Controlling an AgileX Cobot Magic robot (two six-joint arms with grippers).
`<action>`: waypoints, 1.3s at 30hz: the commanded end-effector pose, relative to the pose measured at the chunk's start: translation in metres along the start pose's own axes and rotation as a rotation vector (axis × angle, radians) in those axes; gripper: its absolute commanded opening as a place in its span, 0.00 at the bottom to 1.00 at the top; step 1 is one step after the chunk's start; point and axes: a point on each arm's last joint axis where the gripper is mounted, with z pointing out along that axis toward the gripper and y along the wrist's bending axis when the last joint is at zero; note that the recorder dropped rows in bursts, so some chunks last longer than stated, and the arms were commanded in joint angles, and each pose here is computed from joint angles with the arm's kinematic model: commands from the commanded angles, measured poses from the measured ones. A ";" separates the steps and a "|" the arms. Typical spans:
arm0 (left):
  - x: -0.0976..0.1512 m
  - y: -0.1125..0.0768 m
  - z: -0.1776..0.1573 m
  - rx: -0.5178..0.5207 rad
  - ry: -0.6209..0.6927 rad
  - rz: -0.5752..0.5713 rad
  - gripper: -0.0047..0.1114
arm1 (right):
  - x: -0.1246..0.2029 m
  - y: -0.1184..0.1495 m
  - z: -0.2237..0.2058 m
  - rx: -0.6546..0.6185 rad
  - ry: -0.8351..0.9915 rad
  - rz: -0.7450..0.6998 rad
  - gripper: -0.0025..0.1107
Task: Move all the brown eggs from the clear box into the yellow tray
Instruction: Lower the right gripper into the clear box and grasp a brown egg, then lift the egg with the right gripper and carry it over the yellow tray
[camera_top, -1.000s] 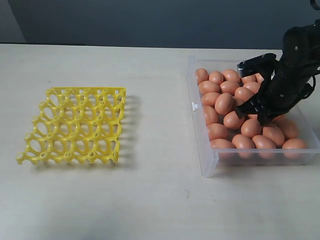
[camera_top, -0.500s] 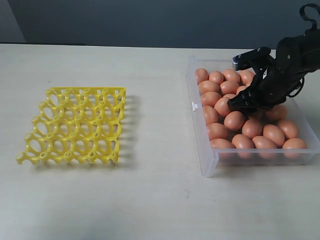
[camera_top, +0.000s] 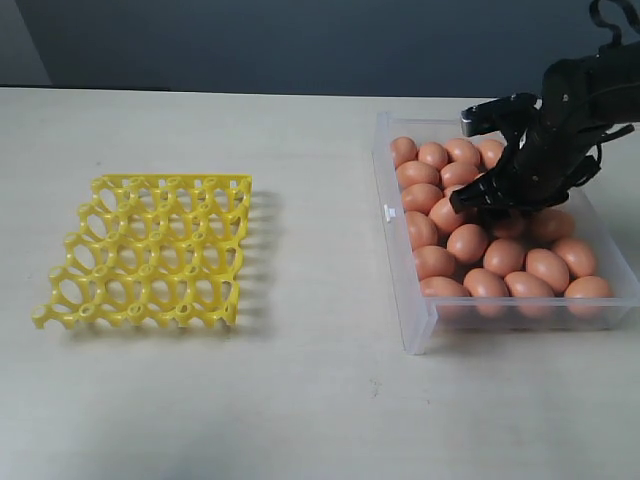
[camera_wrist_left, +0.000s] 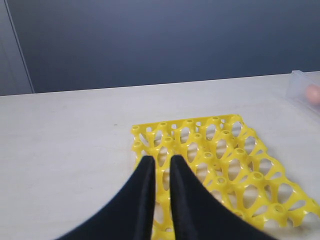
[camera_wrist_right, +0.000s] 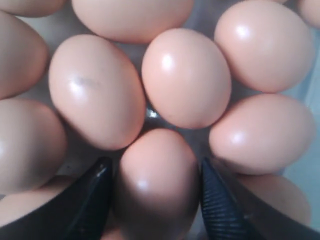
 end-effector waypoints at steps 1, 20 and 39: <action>0.001 0.000 0.001 0.002 0.003 0.001 0.15 | -0.005 -0.002 -0.026 -0.002 -0.013 0.022 0.02; 0.001 0.000 0.001 0.002 0.003 0.001 0.15 | -0.014 0.114 -0.155 -0.407 -0.467 -0.164 0.02; 0.001 0.000 0.001 0.002 0.003 0.001 0.15 | 0.001 0.267 -0.069 -0.831 -0.636 -0.523 0.02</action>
